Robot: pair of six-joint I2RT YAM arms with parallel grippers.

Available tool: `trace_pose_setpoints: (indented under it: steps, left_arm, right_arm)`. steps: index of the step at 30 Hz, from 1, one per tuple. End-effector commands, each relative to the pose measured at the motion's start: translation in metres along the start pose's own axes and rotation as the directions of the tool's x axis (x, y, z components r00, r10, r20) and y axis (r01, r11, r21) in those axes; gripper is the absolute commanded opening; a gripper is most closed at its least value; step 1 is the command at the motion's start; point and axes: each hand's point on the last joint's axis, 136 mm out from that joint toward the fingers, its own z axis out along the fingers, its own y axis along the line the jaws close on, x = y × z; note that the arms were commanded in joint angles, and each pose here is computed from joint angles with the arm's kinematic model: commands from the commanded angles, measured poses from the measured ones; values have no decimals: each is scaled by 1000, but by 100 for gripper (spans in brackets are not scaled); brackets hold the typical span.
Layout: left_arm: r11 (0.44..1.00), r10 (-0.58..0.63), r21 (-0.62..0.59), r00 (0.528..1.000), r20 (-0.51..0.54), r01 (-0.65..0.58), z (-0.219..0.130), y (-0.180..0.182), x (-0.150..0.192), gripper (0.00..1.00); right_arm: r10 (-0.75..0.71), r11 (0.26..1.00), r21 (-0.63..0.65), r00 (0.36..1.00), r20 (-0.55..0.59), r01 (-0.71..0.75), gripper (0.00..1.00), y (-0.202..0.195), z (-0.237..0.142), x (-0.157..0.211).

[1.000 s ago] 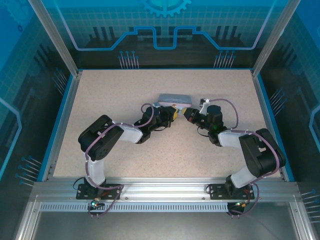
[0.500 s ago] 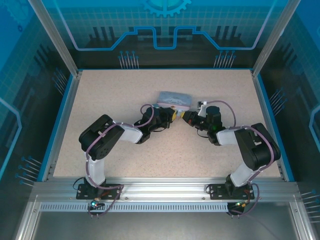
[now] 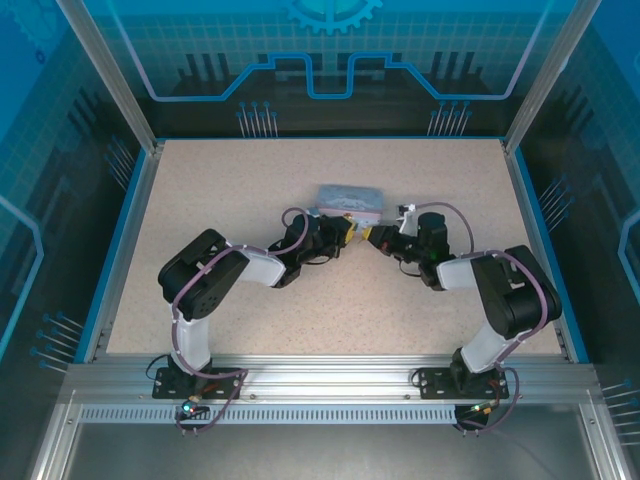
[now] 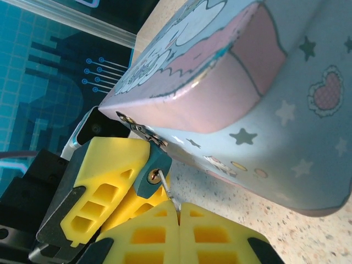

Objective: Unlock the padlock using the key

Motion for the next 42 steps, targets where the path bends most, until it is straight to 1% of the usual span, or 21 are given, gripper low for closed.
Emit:
trace_pose_setpoints:
  steps: [1,4,8,12,16,25,31,42]
  left_arm:
    - [993,105,56,991,-87,-100,-12,-24,12,0]
    - [988,150,54,982,-117,-145,-15,-22,9,0]
    - [974,218,103,961,-170,-203,-14,-30,15,0]
    - [951,302,126,930,-209,-281,-15,-41,25,0]
    - [940,338,137,914,-224,-314,-18,-46,28,0]
    - [930,363,158,897,-251,-332,-18,-54,34,0]
    - [928,369,151,892,-261,-340,-18,-49,36,0]
    - [932,358,150,897,-259,-329,-16,-45,34,0]
  right_arm:
    - [-46,999,-22,998,-47,45,0,1,-16,4]
    - [-86,996,-33,992,-93,83,0,4,-28,3]
    - [-84,995,-59,987,-140,76,0,10,-38,2]
    - [-69,994,-97,980,-186,52,0,20,-39,8]
    - [-64,994,-98,977,-203,45,0,23,-34,12]
    - [-66,994,-94,978,-196,48,0,26,-18,9]
    - [-71,994,-97,980,-185,54,0,27,-17,4]
    - [-61,995,-93,984,-167,46,0,24,-23,-1]
